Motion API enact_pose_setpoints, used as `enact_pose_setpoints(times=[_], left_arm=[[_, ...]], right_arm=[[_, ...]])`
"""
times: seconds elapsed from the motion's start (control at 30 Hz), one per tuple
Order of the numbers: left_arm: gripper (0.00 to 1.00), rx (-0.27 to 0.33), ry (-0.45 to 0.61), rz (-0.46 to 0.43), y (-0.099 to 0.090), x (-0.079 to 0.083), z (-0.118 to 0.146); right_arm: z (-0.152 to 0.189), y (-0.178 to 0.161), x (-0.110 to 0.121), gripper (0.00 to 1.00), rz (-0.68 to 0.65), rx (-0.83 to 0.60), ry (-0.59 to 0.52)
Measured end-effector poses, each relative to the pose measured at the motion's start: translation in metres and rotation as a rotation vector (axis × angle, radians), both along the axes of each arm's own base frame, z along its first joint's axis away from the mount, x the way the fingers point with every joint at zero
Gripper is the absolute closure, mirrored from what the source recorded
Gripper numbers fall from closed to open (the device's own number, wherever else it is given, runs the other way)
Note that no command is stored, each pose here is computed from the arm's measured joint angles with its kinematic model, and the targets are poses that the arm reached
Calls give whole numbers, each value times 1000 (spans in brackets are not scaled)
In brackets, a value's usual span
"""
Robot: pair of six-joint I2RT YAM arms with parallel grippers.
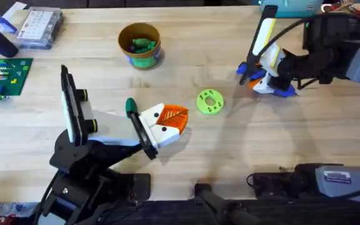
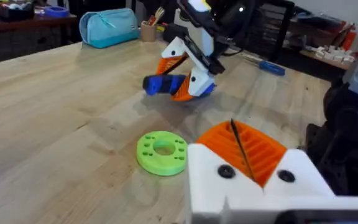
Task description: Pick up the gripper from the table and insert it into the empty holder that is missing its gripper. Then pick up a screw, insert it into the mounting hole, and use the screwdriver to tighten it. Finally, clean up the table by picking up the vegetable and placing it into the bucket.
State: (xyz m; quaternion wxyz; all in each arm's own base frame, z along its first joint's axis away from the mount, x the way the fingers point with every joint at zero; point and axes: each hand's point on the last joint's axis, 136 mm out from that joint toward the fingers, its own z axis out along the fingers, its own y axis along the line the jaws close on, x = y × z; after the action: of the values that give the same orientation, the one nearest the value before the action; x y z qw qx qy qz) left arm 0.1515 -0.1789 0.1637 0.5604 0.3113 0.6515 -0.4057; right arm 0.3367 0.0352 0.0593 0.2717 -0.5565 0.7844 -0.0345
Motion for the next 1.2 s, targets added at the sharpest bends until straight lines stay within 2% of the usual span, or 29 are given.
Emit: enact_pose_setpoints(times=[0.13,0.17,0.2,1.2], left_arm=[[988,0,0,0,0,0,0],[988,0,0,0,0,0,0],[988,0,0,0,0,0,0],[988,0,1,0,0,0,0]], right_arm=[[0,0,0,186,3,-3,-1],[0,0,0,48,5,-5,-2],[0,0,0,23,4,-5,-2],[3,1,6,5,7,-7,-27]])
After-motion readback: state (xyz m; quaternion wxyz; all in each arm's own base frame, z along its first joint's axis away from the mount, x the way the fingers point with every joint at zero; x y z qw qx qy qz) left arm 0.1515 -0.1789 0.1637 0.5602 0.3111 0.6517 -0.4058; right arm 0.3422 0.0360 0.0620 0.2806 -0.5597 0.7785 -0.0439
